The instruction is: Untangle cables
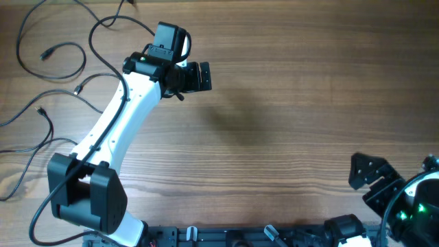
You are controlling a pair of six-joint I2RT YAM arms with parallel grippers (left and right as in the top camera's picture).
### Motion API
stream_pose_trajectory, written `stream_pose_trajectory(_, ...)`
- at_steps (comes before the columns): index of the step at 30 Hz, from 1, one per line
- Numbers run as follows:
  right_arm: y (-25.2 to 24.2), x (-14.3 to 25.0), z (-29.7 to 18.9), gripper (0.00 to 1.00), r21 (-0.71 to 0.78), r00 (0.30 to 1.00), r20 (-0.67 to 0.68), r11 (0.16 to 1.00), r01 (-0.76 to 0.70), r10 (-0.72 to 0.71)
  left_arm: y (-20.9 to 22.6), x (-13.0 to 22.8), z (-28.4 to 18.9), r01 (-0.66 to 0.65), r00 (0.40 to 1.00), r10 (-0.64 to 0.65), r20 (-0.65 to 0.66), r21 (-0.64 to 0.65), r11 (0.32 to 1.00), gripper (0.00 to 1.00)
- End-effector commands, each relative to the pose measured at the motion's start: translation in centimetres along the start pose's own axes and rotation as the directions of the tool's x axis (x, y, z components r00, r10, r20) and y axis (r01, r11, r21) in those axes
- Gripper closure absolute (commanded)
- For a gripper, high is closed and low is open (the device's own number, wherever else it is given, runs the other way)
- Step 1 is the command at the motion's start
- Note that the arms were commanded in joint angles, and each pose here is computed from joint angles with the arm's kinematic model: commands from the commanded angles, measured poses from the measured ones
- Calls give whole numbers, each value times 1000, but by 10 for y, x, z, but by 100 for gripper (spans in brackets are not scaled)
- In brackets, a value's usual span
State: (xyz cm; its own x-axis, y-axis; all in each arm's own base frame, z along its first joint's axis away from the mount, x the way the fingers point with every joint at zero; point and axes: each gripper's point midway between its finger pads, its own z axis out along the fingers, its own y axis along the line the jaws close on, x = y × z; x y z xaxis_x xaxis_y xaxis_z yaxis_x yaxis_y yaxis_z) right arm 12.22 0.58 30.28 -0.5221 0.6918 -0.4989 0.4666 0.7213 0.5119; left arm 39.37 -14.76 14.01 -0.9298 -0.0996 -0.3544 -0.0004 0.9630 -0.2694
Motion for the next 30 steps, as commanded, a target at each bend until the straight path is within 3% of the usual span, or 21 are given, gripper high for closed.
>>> stream_pose_trajectory(1, 33, -19, 11, 0, -148, 903, 222, 902, 405, -369, 1, 1, 1, 12, 1000, -12, -5, 2, 1000, 0)
stream_pose_trajectory(3, 62, -19, 13, 0, -224, 773, 364, 756, 614, -520, 1, 1, 1, 12, 1000, -12, -5, 2, 1000, 0)
stream_pose_trajectory(4, 76, -14, 14, 0, -245, 672, 454, 643, 726, -586, 1, 1, 1, 12, 1000, -12, -5, 2, 1000, 0)
stream_pose_trajectory(6, 83, -3, 24, 0, -239, 552, 542, 513, 824, -634, 1, 1, 1, 12, 1000, -12, -5, 2, 1000, 0)
stream_pose_trajectory(7, 81, 2, 33, 0, -233, 525, 555, 485, 843, -645, 1, 1, 1, 12, 1000, -12, -5, 2, 1000, 0)
stream_pose_trajectory(13, 66, 20, 82, 0, -236, 500, 604, 460, 856, -621, 1, 1, 1, 12, 1000, -12, -5, 2, 1000, 0)
stream_pose_trajectory(17, 67, 22, 97, 0, -193, 420, 709, 417, 888, -566, 1, 1, 1, 12, 1000, -12, -5, 2, 1000, 0)
stream_pose_trajectory(19, 69, 28, 105, 0, -154, 340, 754, 352, 923, -562, 1, 1, 1, 12, 1000, -12, -5, 2, 1000, 0)
stream_pose_trajectory(30, 61, 32, 126, 0, -108, 290, 808, 356, 928, -513, 1, 1, 1, 12, 1000, -12, -5, 2, 1000, 0)
